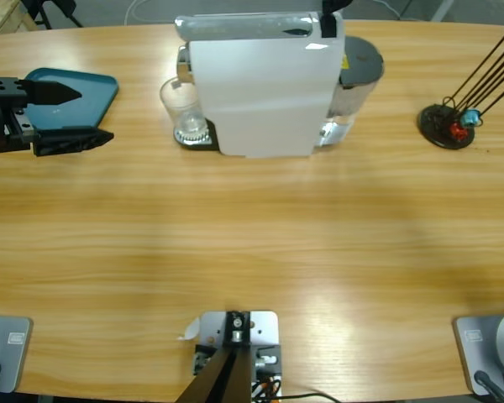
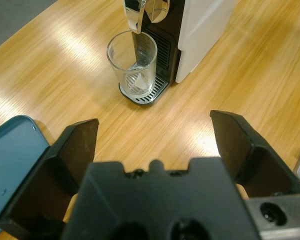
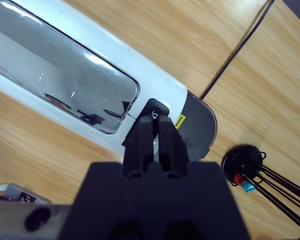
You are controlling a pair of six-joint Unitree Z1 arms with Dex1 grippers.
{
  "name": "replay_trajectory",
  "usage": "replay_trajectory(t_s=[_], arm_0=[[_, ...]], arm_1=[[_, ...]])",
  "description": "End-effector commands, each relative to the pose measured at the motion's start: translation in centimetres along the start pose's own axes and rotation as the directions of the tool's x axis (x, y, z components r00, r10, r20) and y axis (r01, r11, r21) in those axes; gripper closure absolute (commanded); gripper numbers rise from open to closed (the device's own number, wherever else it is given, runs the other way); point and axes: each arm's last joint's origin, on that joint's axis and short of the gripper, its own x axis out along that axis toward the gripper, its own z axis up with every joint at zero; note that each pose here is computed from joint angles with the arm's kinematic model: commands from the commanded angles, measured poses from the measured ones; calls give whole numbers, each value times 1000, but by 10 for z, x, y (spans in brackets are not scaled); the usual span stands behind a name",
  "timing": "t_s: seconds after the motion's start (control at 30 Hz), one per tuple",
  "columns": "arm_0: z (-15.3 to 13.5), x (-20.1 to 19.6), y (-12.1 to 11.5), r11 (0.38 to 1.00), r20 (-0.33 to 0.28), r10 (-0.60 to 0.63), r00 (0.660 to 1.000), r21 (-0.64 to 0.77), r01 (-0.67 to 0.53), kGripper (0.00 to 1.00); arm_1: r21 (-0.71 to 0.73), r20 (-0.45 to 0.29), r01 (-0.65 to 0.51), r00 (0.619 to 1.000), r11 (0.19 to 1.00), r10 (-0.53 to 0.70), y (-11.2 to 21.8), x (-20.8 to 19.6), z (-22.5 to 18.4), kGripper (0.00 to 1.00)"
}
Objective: Pour coffee
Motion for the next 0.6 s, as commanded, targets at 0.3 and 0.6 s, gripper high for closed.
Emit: replay_trajectory(t_s=[0.3, 0.6], arm_0=[[-11, 0, -3, 1000, -22, 6, 1000, -13, -6, 32], [-11, 1, -3, 1000, -22, 1, 1000, -13, -2, 32]], arm_1=[[160, 25, -85, 996, 984, 82, 8, -44, -20, 0], [173, 25, -82, 997, 982, 79, 9, -49, -21, 0]])
